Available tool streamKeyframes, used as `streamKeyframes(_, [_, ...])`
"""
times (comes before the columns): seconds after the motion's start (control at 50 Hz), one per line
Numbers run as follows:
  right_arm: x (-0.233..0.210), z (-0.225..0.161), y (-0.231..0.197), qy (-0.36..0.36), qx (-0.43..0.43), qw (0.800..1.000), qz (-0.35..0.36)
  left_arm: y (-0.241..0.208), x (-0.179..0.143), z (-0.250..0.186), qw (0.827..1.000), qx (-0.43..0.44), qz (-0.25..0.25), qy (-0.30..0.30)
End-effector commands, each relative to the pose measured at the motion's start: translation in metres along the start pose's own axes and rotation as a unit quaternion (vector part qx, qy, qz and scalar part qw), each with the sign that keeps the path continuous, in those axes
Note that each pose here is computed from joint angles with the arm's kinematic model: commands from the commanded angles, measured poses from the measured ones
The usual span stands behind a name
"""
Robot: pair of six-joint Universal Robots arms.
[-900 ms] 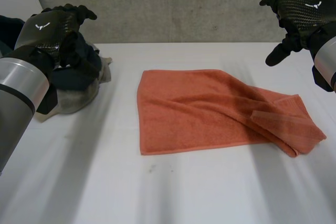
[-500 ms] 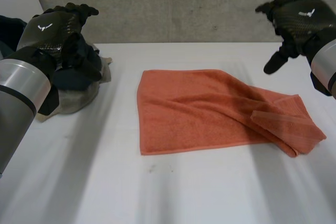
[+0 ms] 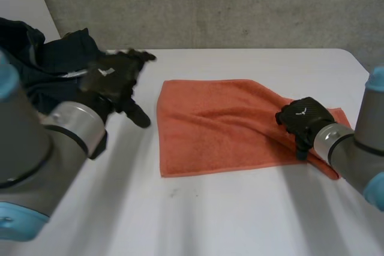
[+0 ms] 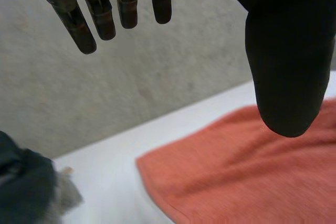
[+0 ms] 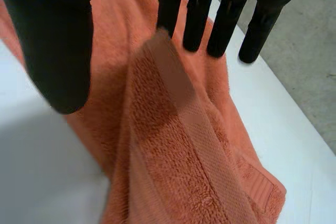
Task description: Fold the laundry.
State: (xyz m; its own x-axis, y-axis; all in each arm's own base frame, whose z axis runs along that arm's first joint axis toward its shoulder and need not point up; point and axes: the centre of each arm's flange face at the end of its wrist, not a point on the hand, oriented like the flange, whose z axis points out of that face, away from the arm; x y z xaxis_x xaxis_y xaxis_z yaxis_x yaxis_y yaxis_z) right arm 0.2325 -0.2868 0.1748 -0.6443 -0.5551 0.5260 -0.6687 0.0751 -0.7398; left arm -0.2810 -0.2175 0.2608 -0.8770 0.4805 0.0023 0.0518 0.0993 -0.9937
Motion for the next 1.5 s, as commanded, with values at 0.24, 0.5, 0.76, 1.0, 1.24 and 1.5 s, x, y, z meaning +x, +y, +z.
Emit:
streamKeyframes(0.24, [0.041, 0.021, 0.037, 0.077, -0.013, 0.997, -0.005, 0.103, 0.045, 0.029, 0.982, -0.083, 0.145, 0.082])
streamKeyframes(0.5, [0.058, 0.020, 0.045, 0.097, -0.022, 0.995, 0.005, 0.132, 0.058, 0.041, 0.975, -0.109, 0.166, 0.102])
streamKeyframes(0.76, [0.053, 0.020, 0.046, 0.085, -0.018, 0.996, 0.006, 0.141, 0.059, 0.051, 0.969, -0.113, 0.192, 0.102])
streamKeyframes(1.0, [0.049, 0.019, 0.049, 0.076, -0.022, 0.997, 0.008, 0.149, 0.060, 0.063, 0.965, -0.110, 0.215, 0.102])
streamKeyframes(1.24, [0.047, 0.018, 0.050, 0.074, -0.024, 0.997, 0.009, 0.138, 0.059, 0.083, 0.970, -0.081, 0.212, 0.090])
streamKeyframes(1.5, [0.050, 0.019, 0.050, 0.079, -0.022, 0.997, 0.009, 0.129, 0.046, 0.104, 0.969, -0.060, 0.231, 0.070])
